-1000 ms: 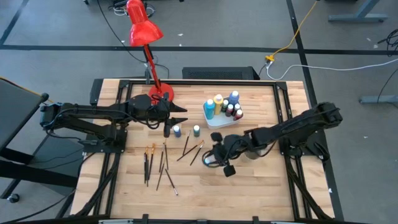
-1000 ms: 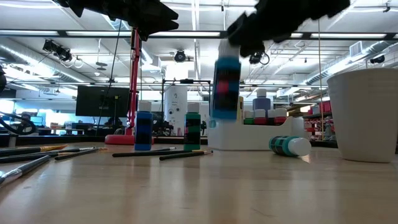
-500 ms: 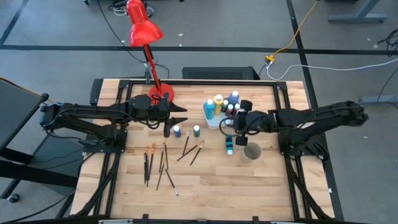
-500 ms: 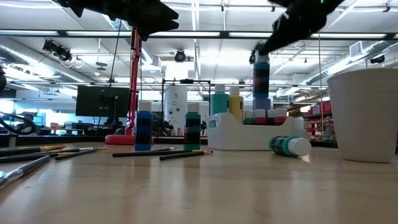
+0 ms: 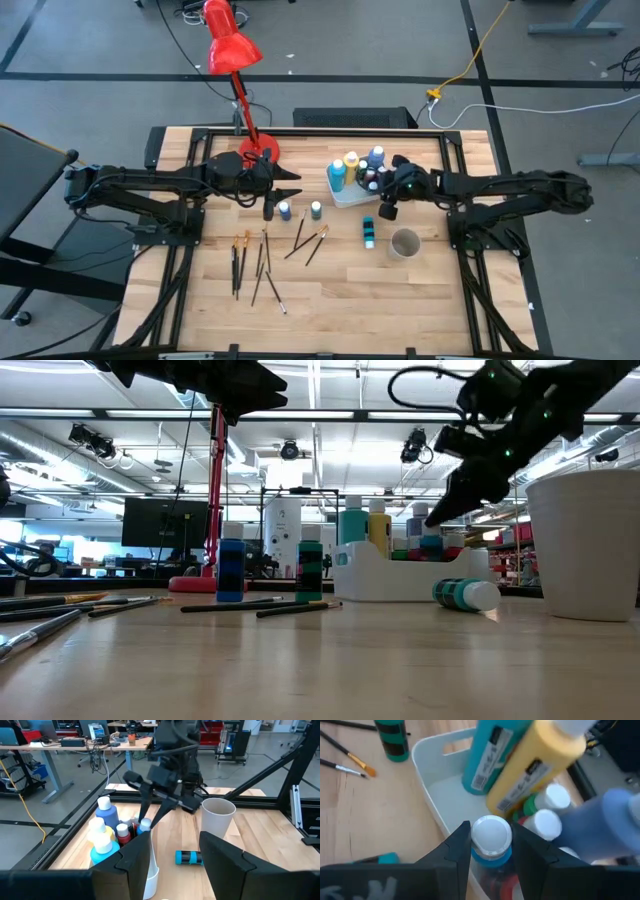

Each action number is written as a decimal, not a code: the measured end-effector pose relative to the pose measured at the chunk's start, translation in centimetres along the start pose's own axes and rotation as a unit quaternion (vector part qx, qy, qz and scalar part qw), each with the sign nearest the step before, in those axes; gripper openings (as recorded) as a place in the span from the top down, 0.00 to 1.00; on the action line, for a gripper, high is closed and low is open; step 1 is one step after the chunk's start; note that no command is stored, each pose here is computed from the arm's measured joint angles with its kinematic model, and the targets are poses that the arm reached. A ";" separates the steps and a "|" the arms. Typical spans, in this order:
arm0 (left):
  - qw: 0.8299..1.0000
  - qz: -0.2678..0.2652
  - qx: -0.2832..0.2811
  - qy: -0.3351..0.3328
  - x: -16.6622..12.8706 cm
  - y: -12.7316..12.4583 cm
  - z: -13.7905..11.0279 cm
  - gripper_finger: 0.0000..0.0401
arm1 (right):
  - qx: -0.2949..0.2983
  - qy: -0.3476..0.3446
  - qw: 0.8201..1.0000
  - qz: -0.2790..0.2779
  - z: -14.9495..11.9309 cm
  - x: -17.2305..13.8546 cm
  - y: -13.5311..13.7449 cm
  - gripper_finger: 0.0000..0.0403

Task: Pick & Place Paint Supplies
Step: Put the light blue matte acrylic craft paint into the white bin, then put the blue matte acrylic craft paint into the white bin

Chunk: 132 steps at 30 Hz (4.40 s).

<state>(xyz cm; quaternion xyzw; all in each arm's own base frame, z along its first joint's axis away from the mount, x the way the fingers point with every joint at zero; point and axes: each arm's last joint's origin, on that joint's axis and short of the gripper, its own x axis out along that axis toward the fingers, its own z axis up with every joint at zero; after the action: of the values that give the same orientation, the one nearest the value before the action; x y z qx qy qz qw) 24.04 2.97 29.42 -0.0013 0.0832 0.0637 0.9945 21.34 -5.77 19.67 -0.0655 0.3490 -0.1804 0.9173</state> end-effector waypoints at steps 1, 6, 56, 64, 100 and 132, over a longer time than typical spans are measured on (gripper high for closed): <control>1.000 0.000 0.000 0.000 0.0 0.0 0.0 0.56 | 0.010 0.002 1.000 0.001 -0.4 0.2 -0.2 0.71; 1.000 0.000 0.000 0.000 0.0 0.0 0.0 0.56 | 0.031 0.003 0.999 -0.006 -1.6 0.6 -0.7 0.70; 0.982 0.009 -0.064 0.177 9.2 -0.2 -10.7 0.56 | 0.018 -0.171 0.977 0.127 4.1 -1.1 0.8 0.64; 0.981 0.017 -0.069 0.178 9.2 -0.3 -10.7 0.56 | 0.007 -0.149 0.980 0.129 3.7 -1.0 0.9 0.64; 0.975 0.040 -0.081 0.204 9.9 -0.4 -12.4 0.56 | 0.006 -0.134 0.982 0.132 3.4 -0.9 0.9 0.64; 0.992 0.115 -0.050 0.020 13.8 0.5 -3.7 0.69 | 0.030 -0.093 0.995 0.019 2.8 -0.7 0.3 0.64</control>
<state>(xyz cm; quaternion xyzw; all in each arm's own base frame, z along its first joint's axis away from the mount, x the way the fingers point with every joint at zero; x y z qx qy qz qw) 36.83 5.15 23.44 -0.0426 0.0995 0.1818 0.9774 22.84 -5.20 22.14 -0.0474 0.2578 -0.1666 0.9505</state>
